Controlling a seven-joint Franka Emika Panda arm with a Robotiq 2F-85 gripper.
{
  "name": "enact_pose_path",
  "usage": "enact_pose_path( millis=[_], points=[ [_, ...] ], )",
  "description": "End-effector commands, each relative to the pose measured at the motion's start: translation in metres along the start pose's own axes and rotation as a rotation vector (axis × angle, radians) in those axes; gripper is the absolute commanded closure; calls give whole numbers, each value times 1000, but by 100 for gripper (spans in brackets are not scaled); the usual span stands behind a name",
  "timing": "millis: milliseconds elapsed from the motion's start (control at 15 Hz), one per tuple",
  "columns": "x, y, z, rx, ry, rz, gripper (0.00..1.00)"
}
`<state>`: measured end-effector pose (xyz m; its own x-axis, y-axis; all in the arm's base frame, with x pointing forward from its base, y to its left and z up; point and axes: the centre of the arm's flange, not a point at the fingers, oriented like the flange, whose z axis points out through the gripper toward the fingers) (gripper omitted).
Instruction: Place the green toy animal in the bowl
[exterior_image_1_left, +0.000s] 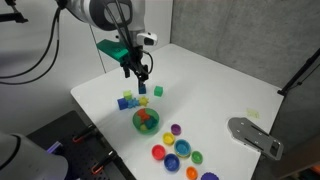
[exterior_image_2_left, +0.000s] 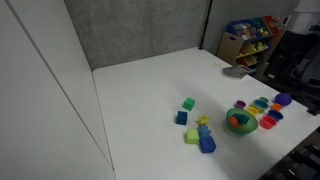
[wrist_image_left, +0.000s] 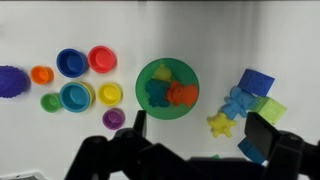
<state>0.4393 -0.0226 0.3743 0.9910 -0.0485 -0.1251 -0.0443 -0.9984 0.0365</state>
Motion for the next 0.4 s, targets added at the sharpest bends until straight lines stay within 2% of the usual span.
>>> enact_pose_path(
  millis=[0,133,200,333],
  points=[
    [-28,8,-29,-29,33,54,0],
    [-35,10,-32,-31,28,72,0],
    [-19,9,-26,-10,29,44,0],
    [-21,10,-28,-10,30,46,0]
  ],
)
